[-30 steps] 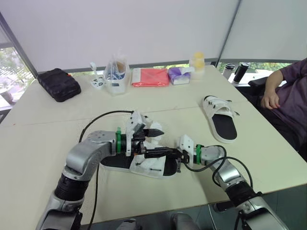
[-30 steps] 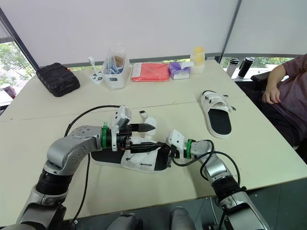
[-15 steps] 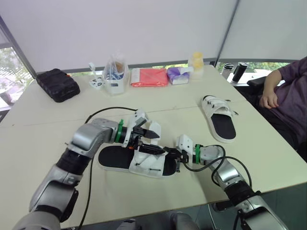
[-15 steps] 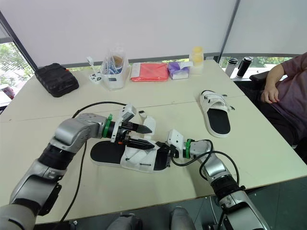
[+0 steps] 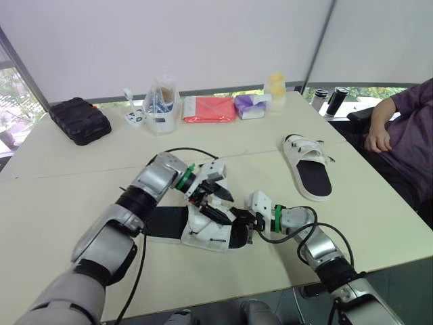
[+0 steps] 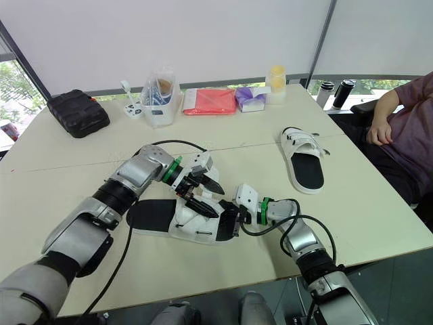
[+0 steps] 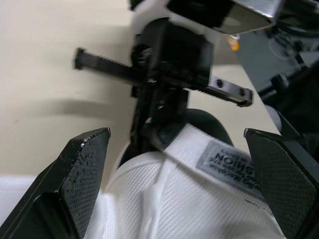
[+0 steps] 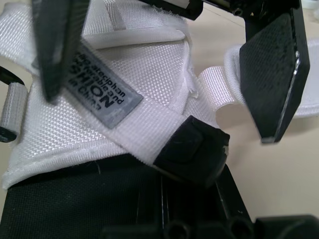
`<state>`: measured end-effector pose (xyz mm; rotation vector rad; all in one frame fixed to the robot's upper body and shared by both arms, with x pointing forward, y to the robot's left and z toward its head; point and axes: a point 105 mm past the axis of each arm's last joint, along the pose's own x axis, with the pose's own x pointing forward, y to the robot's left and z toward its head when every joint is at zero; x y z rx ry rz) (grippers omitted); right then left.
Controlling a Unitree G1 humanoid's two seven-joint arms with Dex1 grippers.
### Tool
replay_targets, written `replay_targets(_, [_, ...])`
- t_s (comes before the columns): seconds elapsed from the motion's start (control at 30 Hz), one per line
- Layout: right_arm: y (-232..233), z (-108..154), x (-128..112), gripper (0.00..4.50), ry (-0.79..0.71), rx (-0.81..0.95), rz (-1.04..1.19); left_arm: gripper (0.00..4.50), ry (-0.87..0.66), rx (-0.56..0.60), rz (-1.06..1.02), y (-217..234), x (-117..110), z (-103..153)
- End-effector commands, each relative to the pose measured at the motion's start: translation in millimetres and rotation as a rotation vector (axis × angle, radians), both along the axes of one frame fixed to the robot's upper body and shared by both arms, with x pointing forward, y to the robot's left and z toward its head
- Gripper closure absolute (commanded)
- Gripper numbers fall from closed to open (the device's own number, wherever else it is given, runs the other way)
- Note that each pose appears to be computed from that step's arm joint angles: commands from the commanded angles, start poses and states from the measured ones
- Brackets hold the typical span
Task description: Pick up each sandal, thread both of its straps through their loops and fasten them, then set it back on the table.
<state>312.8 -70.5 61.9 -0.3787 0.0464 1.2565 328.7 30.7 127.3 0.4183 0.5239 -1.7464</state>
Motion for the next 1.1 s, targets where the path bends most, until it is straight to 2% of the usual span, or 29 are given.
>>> replay_targets(0.03, [-20, -50, -8, 4.50, 0.153, -0.139, -0.090, 0.54, -0.044, 0.012, -0.036, -5, -1, 1])
replay_targets(0.07, [-20, -50, -7, 4.50, 0.152, -0.140, -0.091, 0.84, -0.035, 0.008, -0.035, -6, -2, 0])
replay_targets(0.13, [-20, -49, -6, 4.50, 0.151, -0.140, -0.092, 1.79, -0.029, 0.006, -0.045, -7, -4, -2])
replay_targets(0.3, [-20, -49, -5, 4.50, 0.146, -0.142, -0.092, 4.43, -0.026, 0.001, -0.040, -10, -6, -5])
replay_targets(0.53, [-20, -49, -4, 4.50, 0.147, -0.144, -0.091, 4.48, 0.006, -0.067, -0.005, -13, -7, 7])
replay_targets(0.7, [-20, -50, -4, 4.50, 0.150, -0.146, -0.092, 4.48, 0.020, -0.172, 0.055, -10, -2, 35])
replay_targets(0.8, [-21, -50, -4, 4.50, 0.149, -0.145, -0.095, 4.48, -0.008, -0.250, 0.143, 3, 6, 58])
replay_targets(0.97, [-21, -51, -4, 4.50, 0.151, -0.143, -0.098, 4.48, -0.051, -0.316, 0.252, 23, 8, 73])
replay_targets(1.1, [-21, -52, -5, 4.50, 0.157, -0.144, -0.092, 4.48, -0.098, -0.416, 0.406, 36, 7, 82])
